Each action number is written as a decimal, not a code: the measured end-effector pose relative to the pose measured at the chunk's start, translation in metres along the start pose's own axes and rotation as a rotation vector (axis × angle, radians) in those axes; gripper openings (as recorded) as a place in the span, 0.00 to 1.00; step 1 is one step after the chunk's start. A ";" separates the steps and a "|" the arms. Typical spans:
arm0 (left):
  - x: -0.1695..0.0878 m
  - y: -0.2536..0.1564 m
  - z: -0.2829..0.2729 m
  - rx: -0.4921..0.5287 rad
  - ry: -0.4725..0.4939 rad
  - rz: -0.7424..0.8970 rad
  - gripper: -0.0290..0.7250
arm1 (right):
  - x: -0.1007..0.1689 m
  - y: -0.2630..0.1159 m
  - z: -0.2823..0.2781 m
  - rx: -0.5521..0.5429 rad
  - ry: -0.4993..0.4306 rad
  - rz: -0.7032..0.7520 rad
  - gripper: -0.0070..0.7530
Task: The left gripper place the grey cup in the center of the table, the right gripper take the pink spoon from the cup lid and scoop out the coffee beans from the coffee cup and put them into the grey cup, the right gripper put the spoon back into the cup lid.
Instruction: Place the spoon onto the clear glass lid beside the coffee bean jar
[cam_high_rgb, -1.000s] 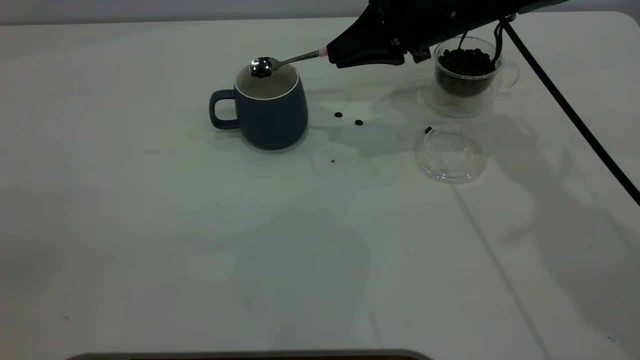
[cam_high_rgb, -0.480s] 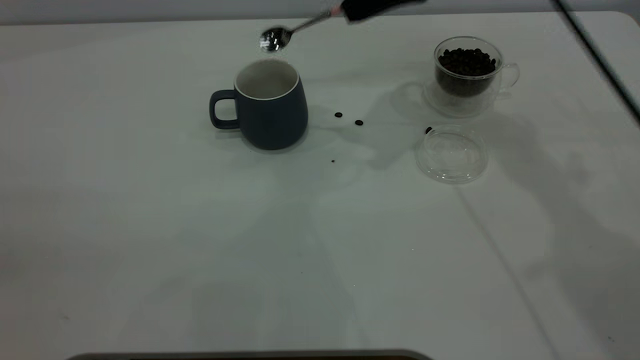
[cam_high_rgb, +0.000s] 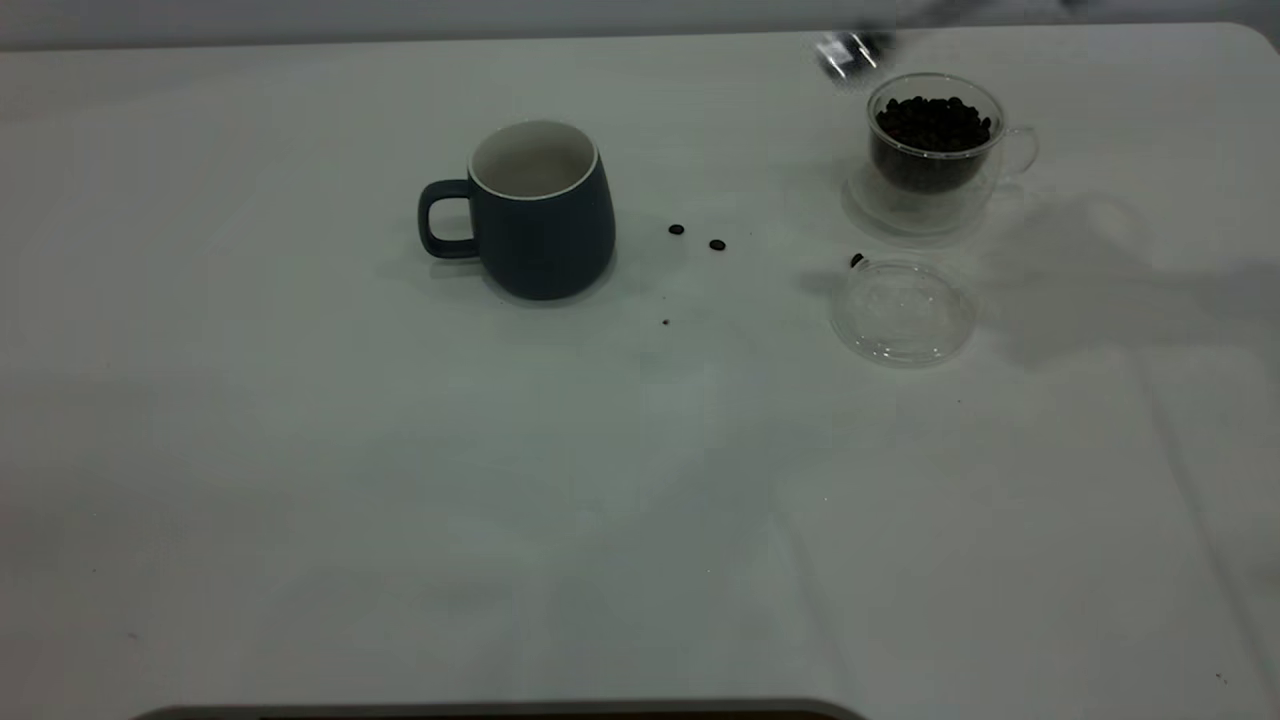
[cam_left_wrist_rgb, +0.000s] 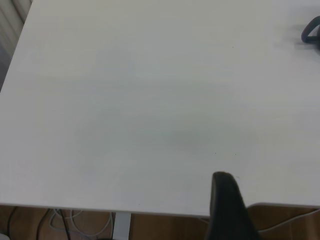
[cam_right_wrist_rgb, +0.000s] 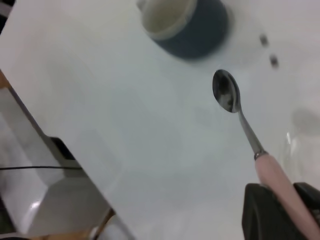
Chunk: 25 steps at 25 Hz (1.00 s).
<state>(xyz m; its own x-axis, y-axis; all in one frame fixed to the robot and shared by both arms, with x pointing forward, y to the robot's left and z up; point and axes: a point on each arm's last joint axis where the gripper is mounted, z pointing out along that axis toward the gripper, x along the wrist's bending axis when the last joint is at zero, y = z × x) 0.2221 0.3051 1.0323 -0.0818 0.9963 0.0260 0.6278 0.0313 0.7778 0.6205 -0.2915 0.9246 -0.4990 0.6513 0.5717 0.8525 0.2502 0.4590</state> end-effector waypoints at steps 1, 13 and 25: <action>0.000 0.000 0.000 0.000 0.000 0.000 0.70 | -0.008 -0.012 0.002 0.009 -0.007 0.044 0.14; 0.000 0.000 0.000 0.000 0.000 0.000 0.70 | -0.080 -0.069 0.052 -0.019 -0.015 0.314 0.14; 0.000 0.000 0.000 0.000 0.000 0.000 0.70 | -0.104 -0.092 0.084 -0.056 0.001 0.438 0.14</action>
<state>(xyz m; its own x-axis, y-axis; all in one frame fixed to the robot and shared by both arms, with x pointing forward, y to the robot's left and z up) 0.2221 0.3051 1.0323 -0.0818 0.9963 0.0260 0.6278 0.0313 0.7778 0.6065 -0.3219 0.7658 -0.0926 0.6868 0.7209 0.9737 -0.0889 0.2097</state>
